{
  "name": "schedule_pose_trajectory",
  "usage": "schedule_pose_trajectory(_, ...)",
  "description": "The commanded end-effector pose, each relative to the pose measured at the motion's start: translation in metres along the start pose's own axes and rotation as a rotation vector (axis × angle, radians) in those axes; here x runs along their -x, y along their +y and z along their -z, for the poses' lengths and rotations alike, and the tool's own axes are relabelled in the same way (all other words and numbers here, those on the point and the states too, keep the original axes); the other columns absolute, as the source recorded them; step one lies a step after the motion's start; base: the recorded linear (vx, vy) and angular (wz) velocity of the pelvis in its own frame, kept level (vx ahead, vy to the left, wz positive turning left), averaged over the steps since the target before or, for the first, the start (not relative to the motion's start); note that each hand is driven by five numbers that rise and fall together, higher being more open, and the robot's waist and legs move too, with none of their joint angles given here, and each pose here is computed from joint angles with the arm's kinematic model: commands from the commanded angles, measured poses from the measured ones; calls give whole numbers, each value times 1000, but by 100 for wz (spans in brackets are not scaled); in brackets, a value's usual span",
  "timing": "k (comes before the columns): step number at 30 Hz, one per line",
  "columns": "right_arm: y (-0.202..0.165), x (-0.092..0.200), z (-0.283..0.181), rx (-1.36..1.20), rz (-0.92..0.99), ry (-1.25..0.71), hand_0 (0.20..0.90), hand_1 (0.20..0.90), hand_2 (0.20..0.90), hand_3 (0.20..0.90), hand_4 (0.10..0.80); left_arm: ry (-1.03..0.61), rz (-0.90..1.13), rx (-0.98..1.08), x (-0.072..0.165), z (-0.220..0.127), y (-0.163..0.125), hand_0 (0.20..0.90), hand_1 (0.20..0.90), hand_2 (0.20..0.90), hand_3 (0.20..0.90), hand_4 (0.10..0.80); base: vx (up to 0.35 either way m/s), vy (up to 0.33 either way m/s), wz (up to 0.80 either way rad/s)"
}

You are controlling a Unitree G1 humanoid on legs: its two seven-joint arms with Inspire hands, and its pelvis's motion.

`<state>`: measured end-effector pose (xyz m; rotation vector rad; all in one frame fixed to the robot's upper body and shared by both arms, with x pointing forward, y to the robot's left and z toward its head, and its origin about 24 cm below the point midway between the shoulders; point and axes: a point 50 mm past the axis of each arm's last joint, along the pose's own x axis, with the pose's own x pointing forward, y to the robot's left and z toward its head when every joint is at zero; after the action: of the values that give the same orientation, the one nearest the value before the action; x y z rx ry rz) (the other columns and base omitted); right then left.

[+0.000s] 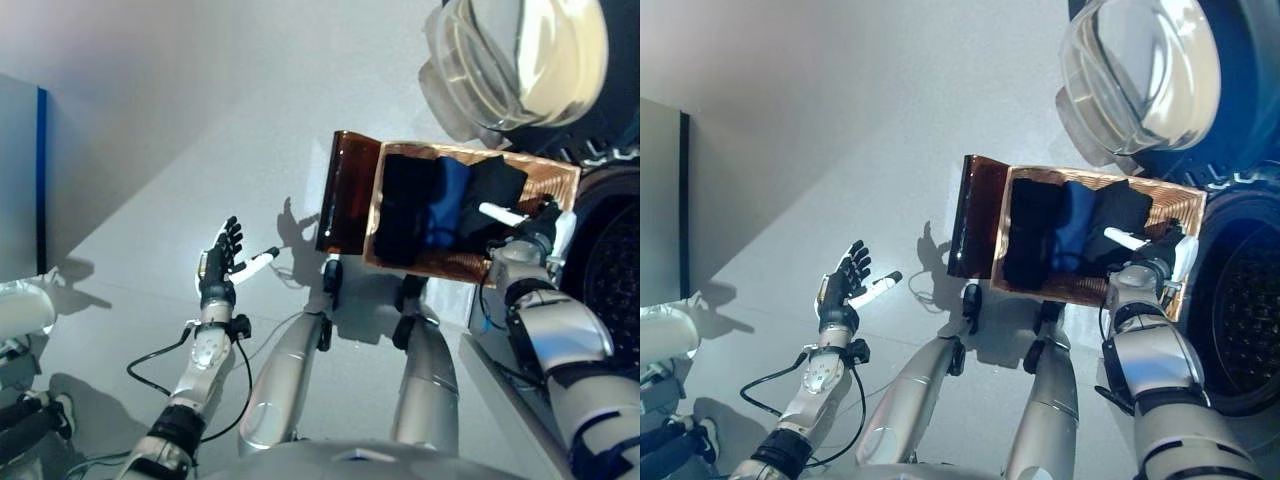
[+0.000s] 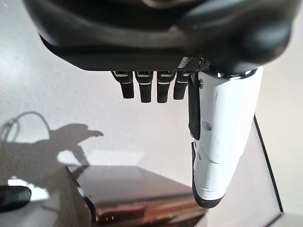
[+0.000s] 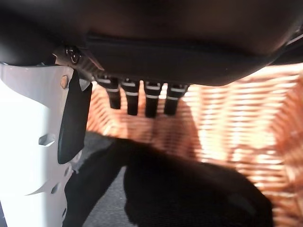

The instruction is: Pick up the clothes and place them into the washing machine

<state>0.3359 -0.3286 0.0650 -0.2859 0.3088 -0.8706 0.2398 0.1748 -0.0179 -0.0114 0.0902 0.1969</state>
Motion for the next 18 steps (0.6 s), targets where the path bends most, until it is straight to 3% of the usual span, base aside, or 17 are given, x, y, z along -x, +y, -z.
schedule_pose_trajectory(1,-29,-15,-35,73,112,-140,900,900,900,900,800,-161,-61,46,5,-26,15,900,900,900,900,800,3,20,4)
schedule_pose_trajectory(9,-22,-13,-40,115,98,-159,900,900,900,900,800,-156,-49,48,7,-26,13,900,900,900,900,800,-2,-7,4)
schedule_pose_trajectory(10,-22,-13,-40,115,98,-159,505,505,505,505,518,-155,-49,48,7,-26,13,900,900,900,900,800,-11,-12,17)
schedule_pose_trajectory(11,-24,-13,-39,137,103,-149,200,200,200,200,300,-155,-42,44,7,-26,13,900,900,900,900,800,-7,8,20)
schedule_pose_trajectory(18,-31,-15,-31,195,137,-124,200,200,200,200,300,-144,-52,28,10,-23,14,900,900,900,900,800,2,12,9)
